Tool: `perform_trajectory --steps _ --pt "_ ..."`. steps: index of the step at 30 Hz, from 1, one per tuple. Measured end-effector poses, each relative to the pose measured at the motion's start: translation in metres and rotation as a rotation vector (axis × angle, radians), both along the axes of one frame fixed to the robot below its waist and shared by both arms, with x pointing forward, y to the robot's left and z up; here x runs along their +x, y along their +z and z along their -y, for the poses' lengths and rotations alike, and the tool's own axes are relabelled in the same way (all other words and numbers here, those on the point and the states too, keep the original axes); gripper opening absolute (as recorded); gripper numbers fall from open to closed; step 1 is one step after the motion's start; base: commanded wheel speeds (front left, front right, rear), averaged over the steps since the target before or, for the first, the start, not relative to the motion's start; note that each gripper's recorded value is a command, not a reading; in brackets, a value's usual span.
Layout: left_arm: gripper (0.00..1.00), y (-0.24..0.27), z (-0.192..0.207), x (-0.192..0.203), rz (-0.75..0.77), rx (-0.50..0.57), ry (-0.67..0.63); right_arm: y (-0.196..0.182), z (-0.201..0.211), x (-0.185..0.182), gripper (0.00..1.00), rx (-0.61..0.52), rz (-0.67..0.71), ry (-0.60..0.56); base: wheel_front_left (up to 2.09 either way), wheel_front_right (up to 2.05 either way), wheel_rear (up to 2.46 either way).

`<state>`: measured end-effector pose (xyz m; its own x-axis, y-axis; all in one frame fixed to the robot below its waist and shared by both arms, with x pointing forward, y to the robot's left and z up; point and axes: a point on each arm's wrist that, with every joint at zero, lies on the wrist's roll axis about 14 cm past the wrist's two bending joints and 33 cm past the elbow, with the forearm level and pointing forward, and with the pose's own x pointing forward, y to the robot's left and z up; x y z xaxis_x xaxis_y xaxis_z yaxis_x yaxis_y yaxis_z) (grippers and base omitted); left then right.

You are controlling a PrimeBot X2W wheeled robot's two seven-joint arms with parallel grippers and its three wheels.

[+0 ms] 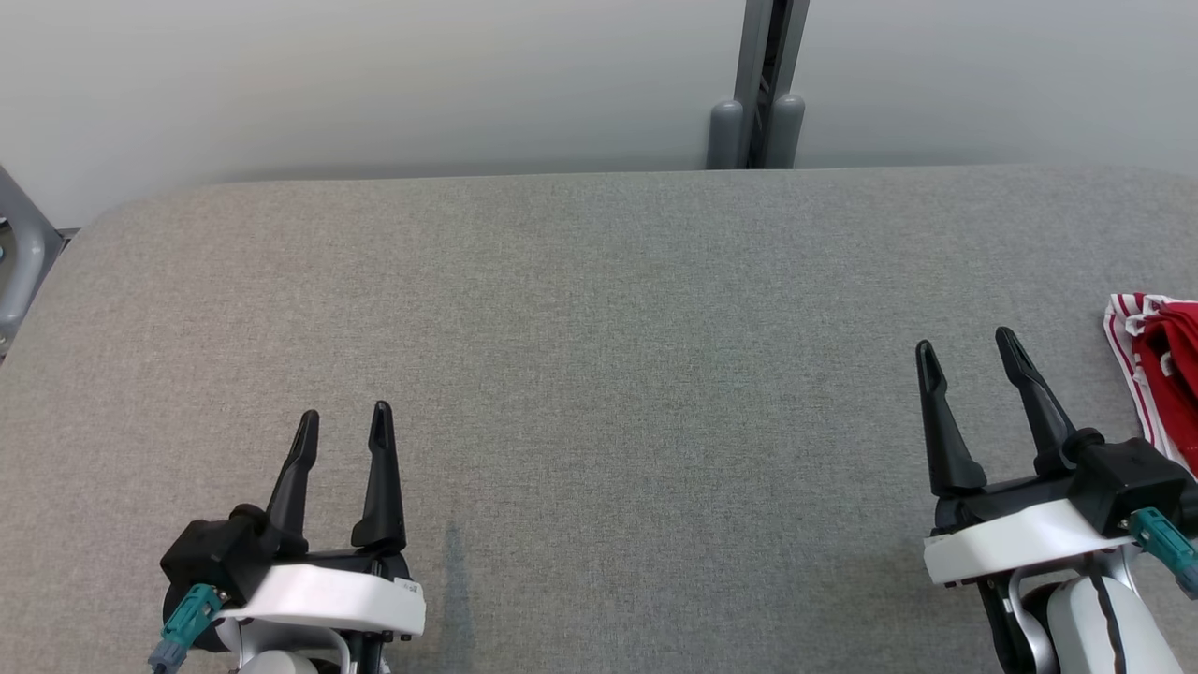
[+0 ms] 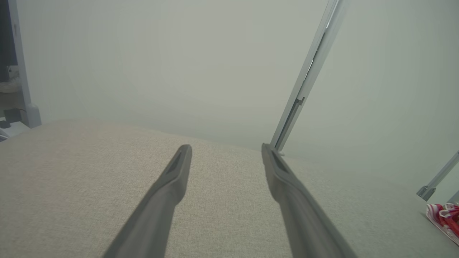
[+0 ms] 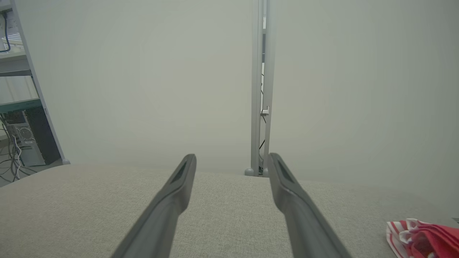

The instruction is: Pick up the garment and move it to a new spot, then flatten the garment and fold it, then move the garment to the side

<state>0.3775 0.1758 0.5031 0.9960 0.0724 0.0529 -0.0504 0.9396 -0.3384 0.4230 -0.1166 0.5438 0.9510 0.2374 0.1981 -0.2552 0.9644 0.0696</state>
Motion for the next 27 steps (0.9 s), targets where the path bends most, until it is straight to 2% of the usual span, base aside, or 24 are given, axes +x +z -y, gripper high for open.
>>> perform_trajectory --steps 20,21,27 --pt "1.00 0.003 -0.001 0.000 0.008 -0.048 0.008 0.004 -0.006 -0.003 1.00 -0.009 0.009 0.024 0.00 0.00 0.00" --pt "0.00 0.002 -0.001 -0.001 0.005 -0.058 0.009 0.004 -0.007 -0.004 0.00 -0.013 0.010 0.030 0.00 0.00 0.00" --pt "0.00 -0.028 0.002 -0.014 -0.089 -0.076 0.008 -0.029 -0.007 -0.015 0.00 -0.003 -0.095 0.026 0.00 0.00 0.00"
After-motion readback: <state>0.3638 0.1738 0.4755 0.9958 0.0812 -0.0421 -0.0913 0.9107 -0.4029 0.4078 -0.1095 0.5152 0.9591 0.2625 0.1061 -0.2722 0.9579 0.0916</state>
